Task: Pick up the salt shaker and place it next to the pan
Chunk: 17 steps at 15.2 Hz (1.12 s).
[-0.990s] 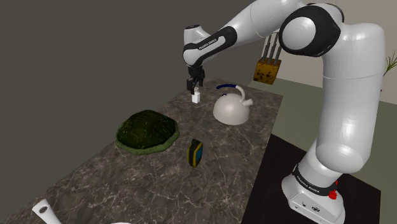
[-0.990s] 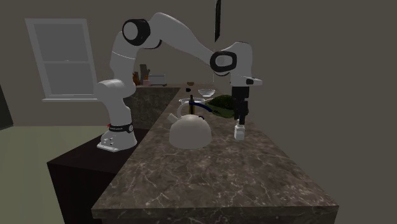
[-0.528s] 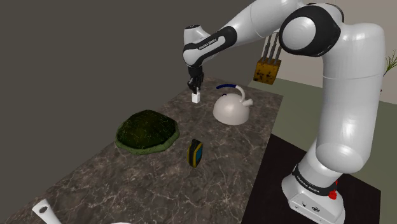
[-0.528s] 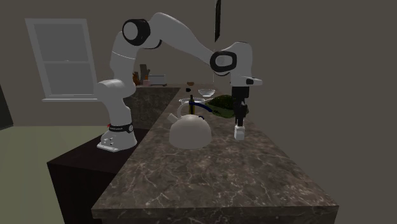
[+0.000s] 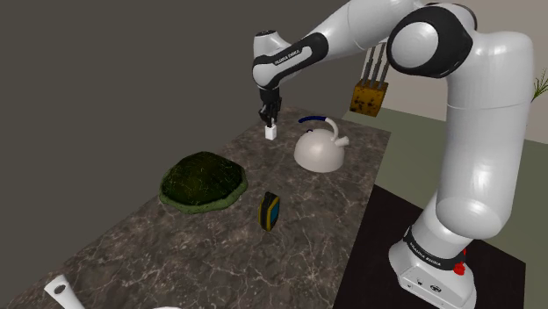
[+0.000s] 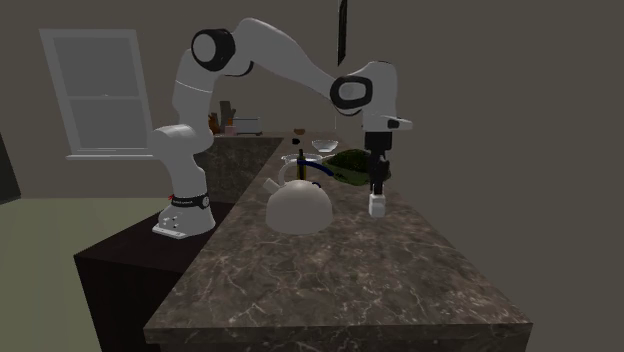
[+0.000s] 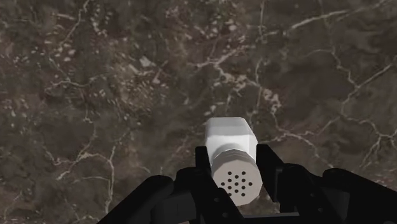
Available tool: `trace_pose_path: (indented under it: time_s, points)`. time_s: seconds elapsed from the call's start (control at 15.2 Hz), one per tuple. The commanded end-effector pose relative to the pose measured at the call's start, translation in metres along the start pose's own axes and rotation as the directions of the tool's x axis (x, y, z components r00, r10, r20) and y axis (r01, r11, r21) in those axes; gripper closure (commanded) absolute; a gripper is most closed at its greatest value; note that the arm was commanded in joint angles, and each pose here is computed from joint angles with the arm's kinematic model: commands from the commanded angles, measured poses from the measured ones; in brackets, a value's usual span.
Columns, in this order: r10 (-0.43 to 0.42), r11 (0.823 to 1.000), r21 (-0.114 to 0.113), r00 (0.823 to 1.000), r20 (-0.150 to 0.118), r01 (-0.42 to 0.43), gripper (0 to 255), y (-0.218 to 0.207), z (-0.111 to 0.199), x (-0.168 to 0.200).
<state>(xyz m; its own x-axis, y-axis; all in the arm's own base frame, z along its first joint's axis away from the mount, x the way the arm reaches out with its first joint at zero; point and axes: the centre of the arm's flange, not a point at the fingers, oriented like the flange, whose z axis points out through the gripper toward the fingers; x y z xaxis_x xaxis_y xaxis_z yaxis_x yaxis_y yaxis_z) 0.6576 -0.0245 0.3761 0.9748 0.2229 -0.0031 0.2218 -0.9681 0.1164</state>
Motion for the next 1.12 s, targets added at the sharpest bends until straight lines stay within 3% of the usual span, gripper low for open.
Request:
trace_pose_path:
  time_s: [0.0, 1.06]
  points:
    - [0.000, 1.000, 0.000, 1.000, 0.000, 0.000, 255, 0.001, -0.010, -0.001]
    - [0.000, 1.000, 0.000, 1.000, 0.000, 0.000, 255, 0.011, -0.094, -0.001]
